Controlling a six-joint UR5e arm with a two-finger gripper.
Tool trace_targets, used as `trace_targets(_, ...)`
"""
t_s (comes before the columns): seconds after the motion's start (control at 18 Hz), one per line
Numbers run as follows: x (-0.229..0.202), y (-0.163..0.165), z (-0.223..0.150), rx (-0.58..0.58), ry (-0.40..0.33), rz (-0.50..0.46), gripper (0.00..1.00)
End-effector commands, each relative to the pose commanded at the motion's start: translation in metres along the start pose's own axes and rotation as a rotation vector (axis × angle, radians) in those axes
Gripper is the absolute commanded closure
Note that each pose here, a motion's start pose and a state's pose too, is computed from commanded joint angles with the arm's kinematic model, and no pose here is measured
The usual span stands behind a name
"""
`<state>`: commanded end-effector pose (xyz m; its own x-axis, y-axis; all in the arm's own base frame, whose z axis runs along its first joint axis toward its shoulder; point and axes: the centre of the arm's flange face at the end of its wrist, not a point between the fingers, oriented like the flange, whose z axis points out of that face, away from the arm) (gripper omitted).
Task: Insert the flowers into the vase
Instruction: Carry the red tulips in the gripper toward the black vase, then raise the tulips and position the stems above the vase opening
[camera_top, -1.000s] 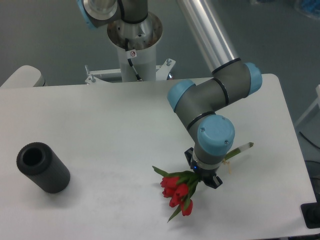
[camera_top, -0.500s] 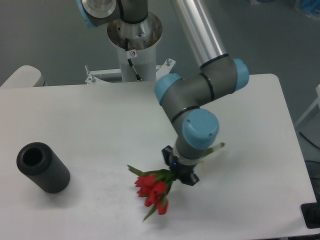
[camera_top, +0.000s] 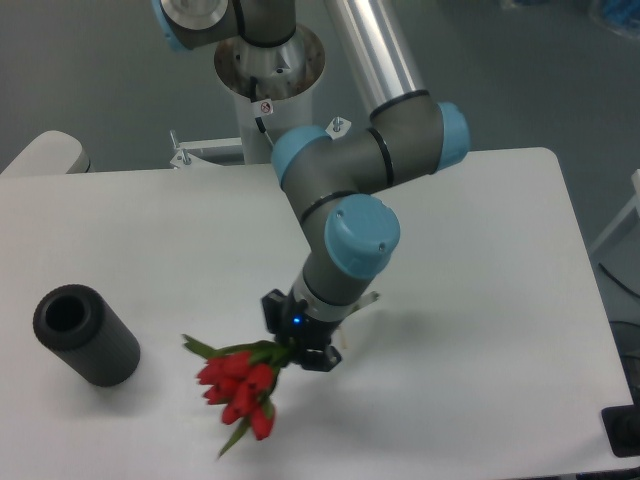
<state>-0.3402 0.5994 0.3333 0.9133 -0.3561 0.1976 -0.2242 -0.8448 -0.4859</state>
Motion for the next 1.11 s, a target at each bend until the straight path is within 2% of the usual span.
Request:
trace_targets(0.33,0.021,-0.037,-0.025,0.306,0.145,-0.091,1.00)
trace_targets(0.67,0.035,-0.058,-0.060,0.387,0.078,0.010,1.00)
trace_targets(0.83,0.043,-0.068,-0.064,0.473,0.105,0.043,1.00)
trace_targets(1.11,0.080,-0.094,-0.069,0.510,0.133,0.114,1.00)
